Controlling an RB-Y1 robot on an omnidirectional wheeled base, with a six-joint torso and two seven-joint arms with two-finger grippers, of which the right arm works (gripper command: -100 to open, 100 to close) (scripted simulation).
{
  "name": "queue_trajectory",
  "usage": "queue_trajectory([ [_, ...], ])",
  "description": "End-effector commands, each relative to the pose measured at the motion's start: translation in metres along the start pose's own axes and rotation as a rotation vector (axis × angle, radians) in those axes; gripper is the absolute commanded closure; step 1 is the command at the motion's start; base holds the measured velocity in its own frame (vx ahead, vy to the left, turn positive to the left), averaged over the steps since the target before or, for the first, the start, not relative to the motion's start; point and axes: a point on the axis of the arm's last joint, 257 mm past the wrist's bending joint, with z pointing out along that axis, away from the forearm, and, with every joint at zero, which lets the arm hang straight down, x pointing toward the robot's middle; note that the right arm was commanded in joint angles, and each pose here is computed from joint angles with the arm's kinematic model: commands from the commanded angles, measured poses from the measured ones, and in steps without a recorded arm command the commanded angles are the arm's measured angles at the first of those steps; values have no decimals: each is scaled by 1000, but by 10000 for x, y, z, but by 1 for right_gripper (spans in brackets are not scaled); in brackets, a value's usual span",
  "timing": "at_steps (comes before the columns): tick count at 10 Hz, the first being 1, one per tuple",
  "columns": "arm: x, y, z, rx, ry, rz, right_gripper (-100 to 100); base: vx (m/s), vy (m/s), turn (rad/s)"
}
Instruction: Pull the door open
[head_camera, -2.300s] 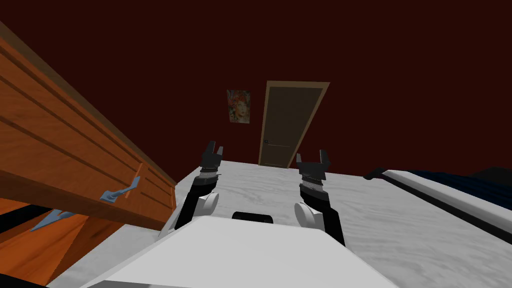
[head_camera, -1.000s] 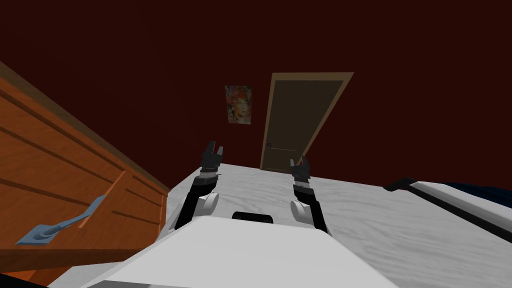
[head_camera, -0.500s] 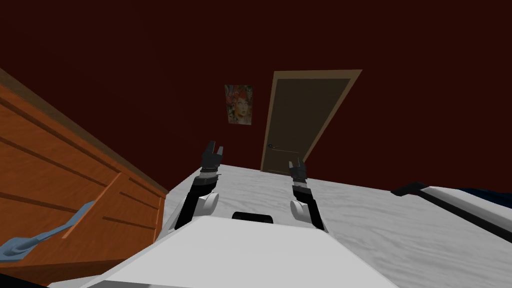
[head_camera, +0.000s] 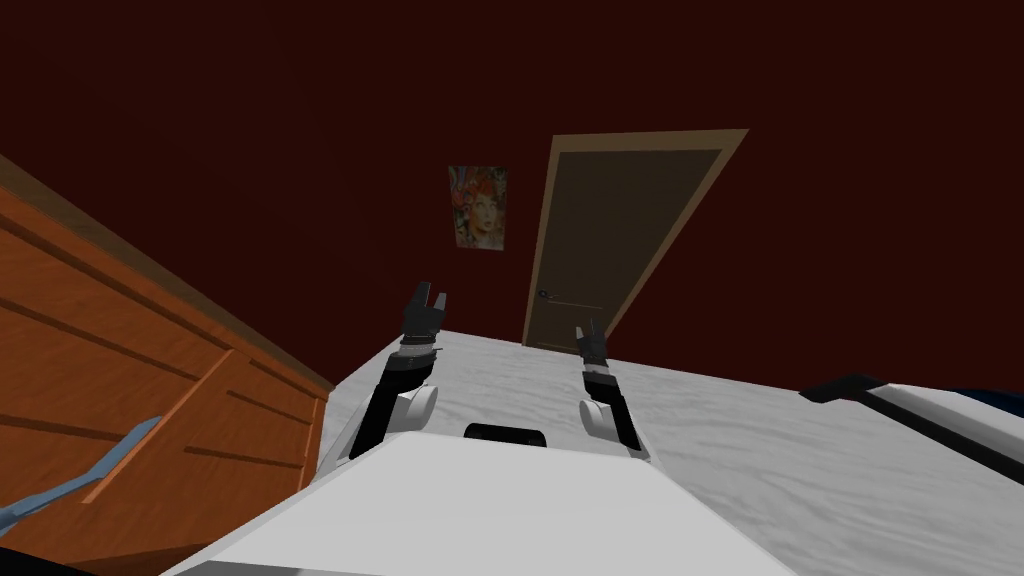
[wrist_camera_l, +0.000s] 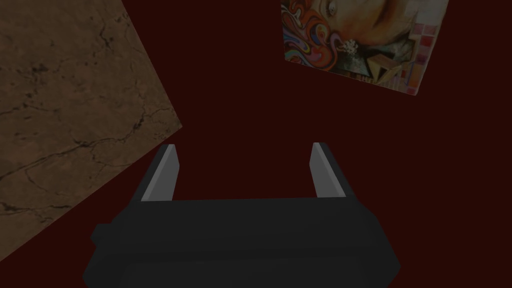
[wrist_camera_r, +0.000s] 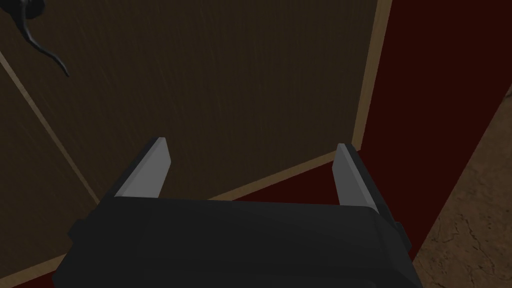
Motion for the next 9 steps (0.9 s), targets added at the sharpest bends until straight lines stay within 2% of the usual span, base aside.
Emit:
queue_trajectory([
  [1, -34, -140, -13, 23, -1, -10, -100, 109, 20, 29],
  [9, -250, -758, -97, 136, -13, -61, -100, 101, 5, 26],
])
